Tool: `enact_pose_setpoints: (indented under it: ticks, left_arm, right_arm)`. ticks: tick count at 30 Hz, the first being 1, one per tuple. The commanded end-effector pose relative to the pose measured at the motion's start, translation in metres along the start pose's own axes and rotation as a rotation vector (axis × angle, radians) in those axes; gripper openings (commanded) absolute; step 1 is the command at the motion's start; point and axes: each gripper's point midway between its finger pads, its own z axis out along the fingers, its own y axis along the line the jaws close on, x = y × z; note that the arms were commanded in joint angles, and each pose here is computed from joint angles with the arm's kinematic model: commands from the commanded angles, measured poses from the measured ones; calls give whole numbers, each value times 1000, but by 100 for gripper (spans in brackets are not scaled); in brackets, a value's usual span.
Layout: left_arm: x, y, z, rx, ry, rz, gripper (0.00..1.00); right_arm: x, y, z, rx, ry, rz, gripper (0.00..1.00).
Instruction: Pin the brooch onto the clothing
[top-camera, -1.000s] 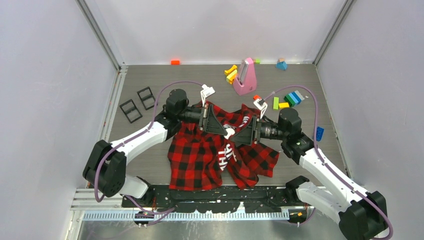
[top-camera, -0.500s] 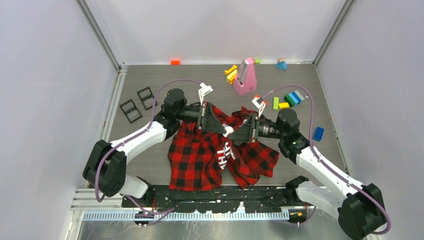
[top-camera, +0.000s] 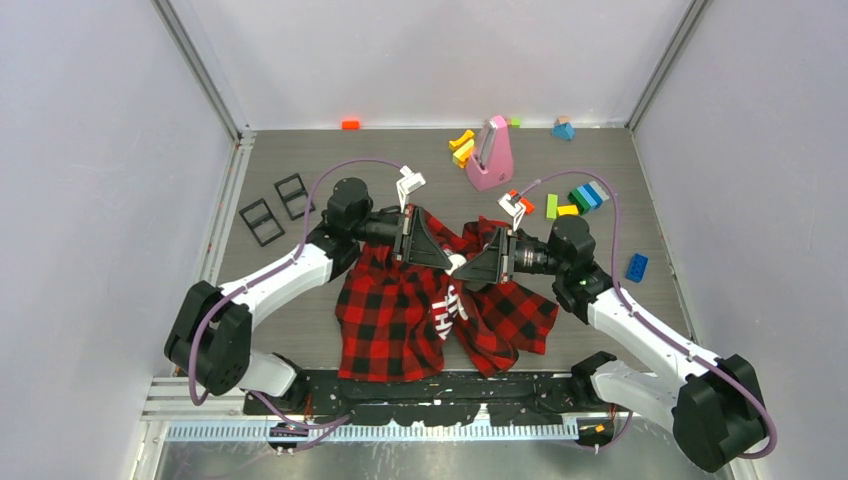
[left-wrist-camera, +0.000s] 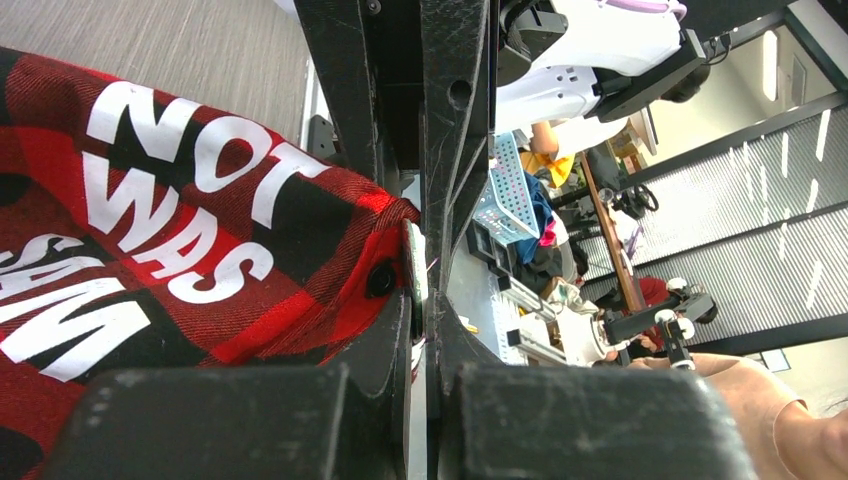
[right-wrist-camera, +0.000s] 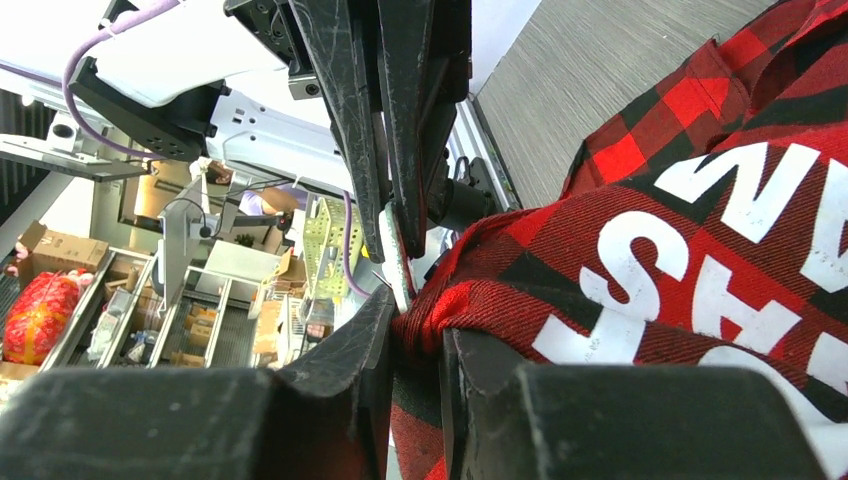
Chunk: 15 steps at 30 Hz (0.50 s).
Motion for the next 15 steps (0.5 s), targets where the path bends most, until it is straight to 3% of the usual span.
enact_pose_setpoints:
  ticks: [1,6,15]
  left_arm:
    - [21,-57,3,173,121,143,0]
    - [23,-57,3,169,123,150,0]
    - [26,-57,3,158,127,169,0]
  right_arm:
    - [-30,-33,4,157,-157,43,8]
    - [-35,-50,2,211,-200,105,1]
    - [-43,-83,-5,264,-293,234,1]
